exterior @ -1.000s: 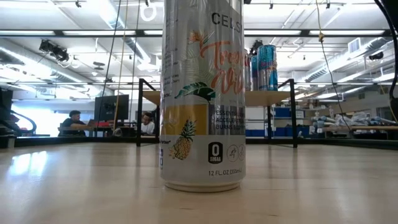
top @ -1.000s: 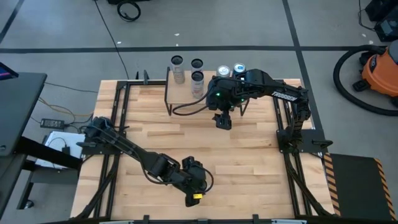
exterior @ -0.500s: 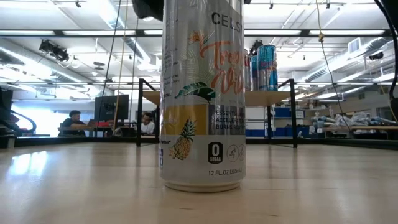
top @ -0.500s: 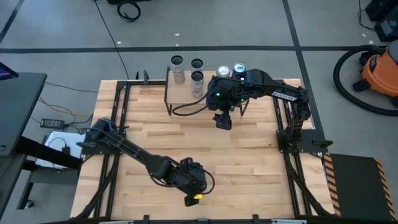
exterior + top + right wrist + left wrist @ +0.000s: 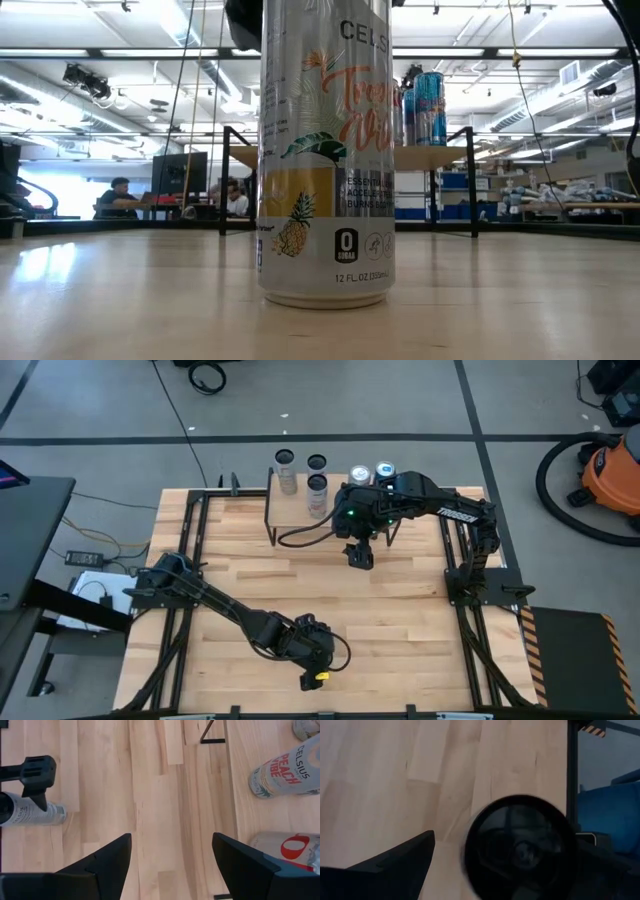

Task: Place canned beverage on shelf
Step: Put the white soda can aligned with the other white soda can on the shelf

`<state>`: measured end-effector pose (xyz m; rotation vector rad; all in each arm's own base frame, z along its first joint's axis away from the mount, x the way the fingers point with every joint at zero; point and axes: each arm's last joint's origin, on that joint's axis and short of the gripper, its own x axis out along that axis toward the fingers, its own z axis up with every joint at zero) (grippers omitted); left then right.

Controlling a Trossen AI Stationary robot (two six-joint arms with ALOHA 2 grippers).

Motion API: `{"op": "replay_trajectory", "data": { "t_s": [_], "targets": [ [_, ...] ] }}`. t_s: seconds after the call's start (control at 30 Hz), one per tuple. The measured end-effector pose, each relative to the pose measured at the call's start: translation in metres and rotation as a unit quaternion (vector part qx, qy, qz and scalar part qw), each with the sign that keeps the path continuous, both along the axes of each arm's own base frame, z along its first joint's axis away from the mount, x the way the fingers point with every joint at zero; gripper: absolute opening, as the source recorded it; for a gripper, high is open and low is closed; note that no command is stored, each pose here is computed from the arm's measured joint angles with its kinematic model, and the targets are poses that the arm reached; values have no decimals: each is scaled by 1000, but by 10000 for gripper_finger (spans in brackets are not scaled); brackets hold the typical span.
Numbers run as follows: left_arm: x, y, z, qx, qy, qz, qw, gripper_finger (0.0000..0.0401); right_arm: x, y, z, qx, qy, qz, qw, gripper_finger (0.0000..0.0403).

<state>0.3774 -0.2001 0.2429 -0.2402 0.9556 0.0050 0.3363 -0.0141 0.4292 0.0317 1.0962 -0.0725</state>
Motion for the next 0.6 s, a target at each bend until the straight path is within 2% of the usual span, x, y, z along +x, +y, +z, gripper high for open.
{"op": "replay_trajectory", "data": {
  "t_s": [0.17,0.3,0.6],
  "targets": [
    [3,4,-2,0,3,6,1000,394,0,0,0,0,2,0,1000,285],
    [4,5,-2,-19,5,26,999,394,0,0,0,0,2,0,1000,285],
    [4,10,-4,-19,21,26,999,392,0,0,0,0,2,0,1000,286]
  ]
}}
